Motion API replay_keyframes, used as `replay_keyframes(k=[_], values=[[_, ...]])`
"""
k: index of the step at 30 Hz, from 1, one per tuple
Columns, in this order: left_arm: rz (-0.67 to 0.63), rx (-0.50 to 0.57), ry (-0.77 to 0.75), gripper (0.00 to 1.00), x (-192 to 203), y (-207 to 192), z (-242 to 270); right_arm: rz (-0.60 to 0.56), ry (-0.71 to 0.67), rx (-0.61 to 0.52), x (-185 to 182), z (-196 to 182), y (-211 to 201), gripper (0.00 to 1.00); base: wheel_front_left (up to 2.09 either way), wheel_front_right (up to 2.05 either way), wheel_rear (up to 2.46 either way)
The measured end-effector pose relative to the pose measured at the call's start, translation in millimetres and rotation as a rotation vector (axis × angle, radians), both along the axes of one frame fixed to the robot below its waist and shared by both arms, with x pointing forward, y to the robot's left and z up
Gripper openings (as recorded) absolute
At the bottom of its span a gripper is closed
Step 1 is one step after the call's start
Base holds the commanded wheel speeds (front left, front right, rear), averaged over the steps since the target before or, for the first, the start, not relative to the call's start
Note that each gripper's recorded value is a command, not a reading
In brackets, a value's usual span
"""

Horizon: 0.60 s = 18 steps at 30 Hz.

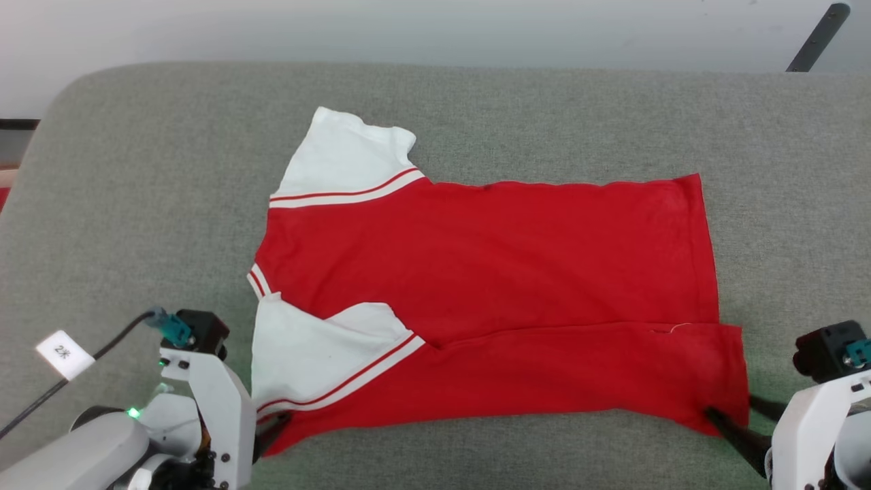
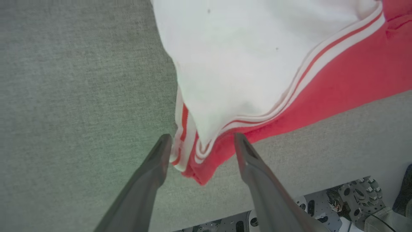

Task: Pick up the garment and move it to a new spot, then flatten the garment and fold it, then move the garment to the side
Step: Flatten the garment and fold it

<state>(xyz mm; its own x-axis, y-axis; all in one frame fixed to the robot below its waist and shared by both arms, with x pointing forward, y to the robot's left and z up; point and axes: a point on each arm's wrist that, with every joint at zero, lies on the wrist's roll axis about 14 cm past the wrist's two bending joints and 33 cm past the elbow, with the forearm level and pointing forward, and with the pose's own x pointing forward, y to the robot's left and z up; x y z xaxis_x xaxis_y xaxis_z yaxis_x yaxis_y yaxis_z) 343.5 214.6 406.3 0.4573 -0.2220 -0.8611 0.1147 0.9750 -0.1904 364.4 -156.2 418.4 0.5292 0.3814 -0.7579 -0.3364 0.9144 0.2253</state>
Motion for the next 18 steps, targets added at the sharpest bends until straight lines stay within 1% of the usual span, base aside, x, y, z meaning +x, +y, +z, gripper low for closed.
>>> replay_keyframes(k=[6,9,13,18], values=[[0.013,0.024,-0.007,1.0,3.2,7.9,7.4,-0.028,-0.065,0.009,9.9,13.3,-4.3,1.0,0.0,0.0,0.0],[0.014,0.03,-0.042,1.0,13.1,9.7,17.7,-0.048,-0.133,0.023,18.8,26.4,-5.4,1.0,0.0,0.0,0.0],[0.01,0.047,-0.138,1.0,37.3,12.5,40.2,-0.07,-0.308,0.036,40.5,58.5,-6.1,1.0,0.0,0.0,0.0],[-0.039,0.061,-0.36,1.0,86.4,8.6,84.3,-0.089,-0.541,0.067,61.0,97.9,-3.9,1.0,0.0,0.0,0.0]])
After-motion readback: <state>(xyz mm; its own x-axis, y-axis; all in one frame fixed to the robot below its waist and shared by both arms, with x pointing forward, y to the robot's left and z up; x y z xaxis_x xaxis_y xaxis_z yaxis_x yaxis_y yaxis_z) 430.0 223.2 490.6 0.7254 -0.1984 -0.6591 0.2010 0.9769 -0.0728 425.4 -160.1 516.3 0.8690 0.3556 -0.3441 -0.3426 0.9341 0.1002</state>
